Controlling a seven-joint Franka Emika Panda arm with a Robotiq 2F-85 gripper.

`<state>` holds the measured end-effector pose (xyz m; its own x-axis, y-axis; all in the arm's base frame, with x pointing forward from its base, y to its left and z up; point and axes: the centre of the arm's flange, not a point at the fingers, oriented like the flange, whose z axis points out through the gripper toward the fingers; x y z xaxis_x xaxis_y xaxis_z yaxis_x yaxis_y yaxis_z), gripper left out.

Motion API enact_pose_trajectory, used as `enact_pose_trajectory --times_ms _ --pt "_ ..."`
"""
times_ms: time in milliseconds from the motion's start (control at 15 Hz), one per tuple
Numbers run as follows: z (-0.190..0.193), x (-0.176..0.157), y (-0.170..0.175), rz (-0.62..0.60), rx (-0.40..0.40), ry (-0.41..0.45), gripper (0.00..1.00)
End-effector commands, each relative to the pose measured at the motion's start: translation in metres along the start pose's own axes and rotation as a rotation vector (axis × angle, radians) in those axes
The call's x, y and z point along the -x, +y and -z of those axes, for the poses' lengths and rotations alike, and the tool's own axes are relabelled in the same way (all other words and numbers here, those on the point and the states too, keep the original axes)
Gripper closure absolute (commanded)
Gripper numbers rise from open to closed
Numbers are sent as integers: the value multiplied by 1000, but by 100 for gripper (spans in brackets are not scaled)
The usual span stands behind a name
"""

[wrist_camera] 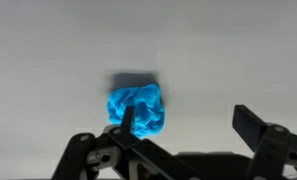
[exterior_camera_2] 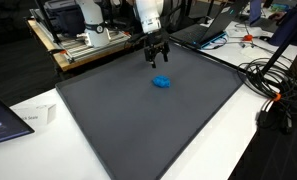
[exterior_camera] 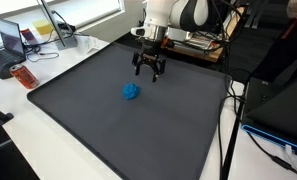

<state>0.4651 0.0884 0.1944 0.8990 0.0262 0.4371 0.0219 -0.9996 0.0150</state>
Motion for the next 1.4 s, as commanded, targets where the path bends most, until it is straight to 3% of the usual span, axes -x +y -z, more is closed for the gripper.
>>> enact_pose_trajectory --times_ms 0,600,1333 --pt "-24 5 11 7 6 16 0" --pt "-39 12 25 3 -2 96 0" --pt "-43 11 20 6 -21 97 0"
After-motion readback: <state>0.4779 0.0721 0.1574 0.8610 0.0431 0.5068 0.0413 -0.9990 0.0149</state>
